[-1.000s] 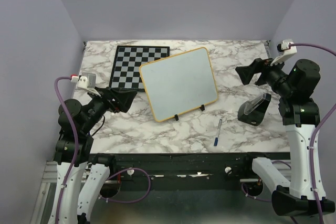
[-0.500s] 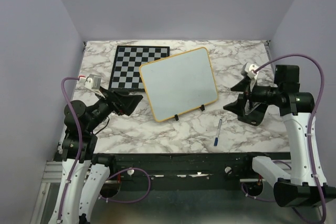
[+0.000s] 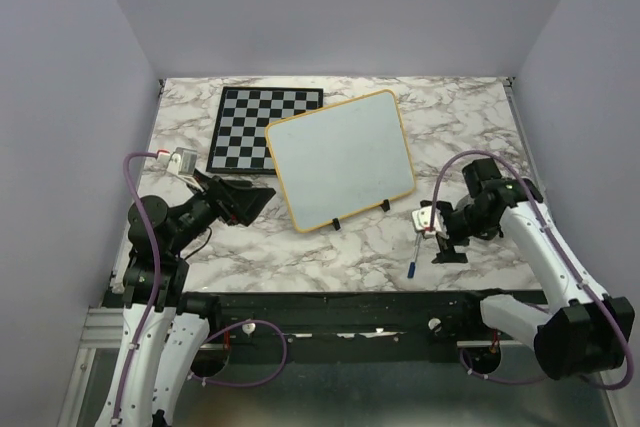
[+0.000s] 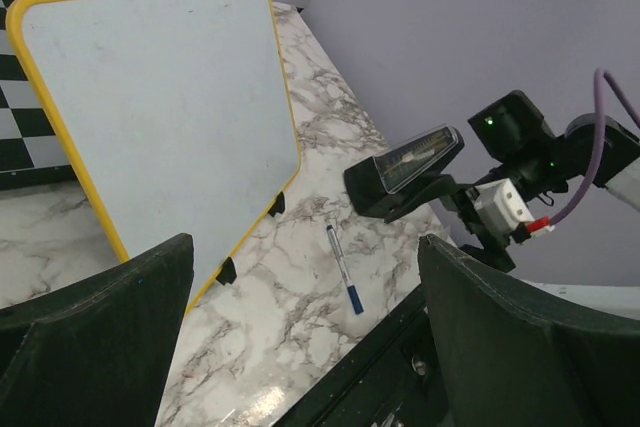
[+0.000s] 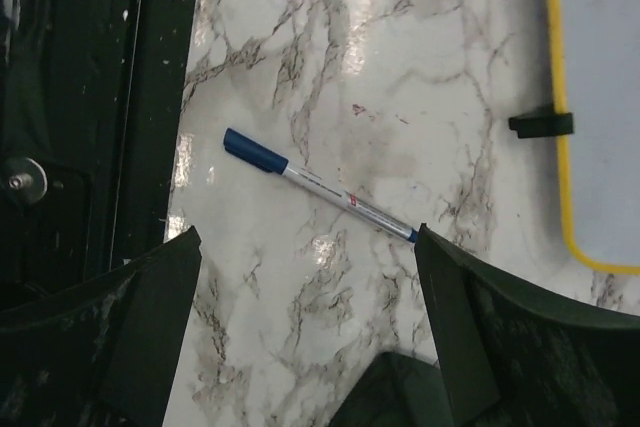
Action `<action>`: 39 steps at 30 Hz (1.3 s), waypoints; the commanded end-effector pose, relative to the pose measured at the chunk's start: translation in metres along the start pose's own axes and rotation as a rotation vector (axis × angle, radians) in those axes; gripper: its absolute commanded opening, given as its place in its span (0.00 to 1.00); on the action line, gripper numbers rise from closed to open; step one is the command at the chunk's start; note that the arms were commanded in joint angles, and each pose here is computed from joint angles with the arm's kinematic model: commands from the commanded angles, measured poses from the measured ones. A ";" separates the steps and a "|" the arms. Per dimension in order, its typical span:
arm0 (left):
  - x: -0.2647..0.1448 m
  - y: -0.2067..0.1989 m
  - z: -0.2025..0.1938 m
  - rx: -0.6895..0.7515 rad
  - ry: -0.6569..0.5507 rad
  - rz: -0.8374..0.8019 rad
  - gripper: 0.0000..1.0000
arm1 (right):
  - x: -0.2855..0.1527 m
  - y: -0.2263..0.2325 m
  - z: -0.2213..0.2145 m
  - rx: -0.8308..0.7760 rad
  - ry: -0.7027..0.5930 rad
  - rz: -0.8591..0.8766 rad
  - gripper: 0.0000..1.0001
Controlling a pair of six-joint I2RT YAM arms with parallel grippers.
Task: Write a sentence on the whiteboard
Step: Pick up the whiteboard marker from the center of the board.
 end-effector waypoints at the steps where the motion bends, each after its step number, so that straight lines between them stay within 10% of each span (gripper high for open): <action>1: -0.003 -0.003 -0.006 -0.005 0.029 -0.027 0.99 | 0.024 -0.013 -0.026 -0.167 0.151 0.076 0.94; 24: -0.005 -0.001 -0.023 -0.010 0.091 -0.057 0.99 | 0.095 -0.034 -0.075 -0.250 0.310 0.254 0.62; 39: -0.005 -0.006 -0.036 -0.056 0.162 -0.127 0.99 | 0.096 -0.002 -0.097 -0.168 0.382 0.297 0.15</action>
Point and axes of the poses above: each gripper's point midway between its finger pads, its own x axis out along the fingers, its own y axis along the line the jaws close on, z = x × y, the point moved 3 cm from there along -x, back along the fingers, and after that the axes turned 1 degree about x, right-handed, at the moved point
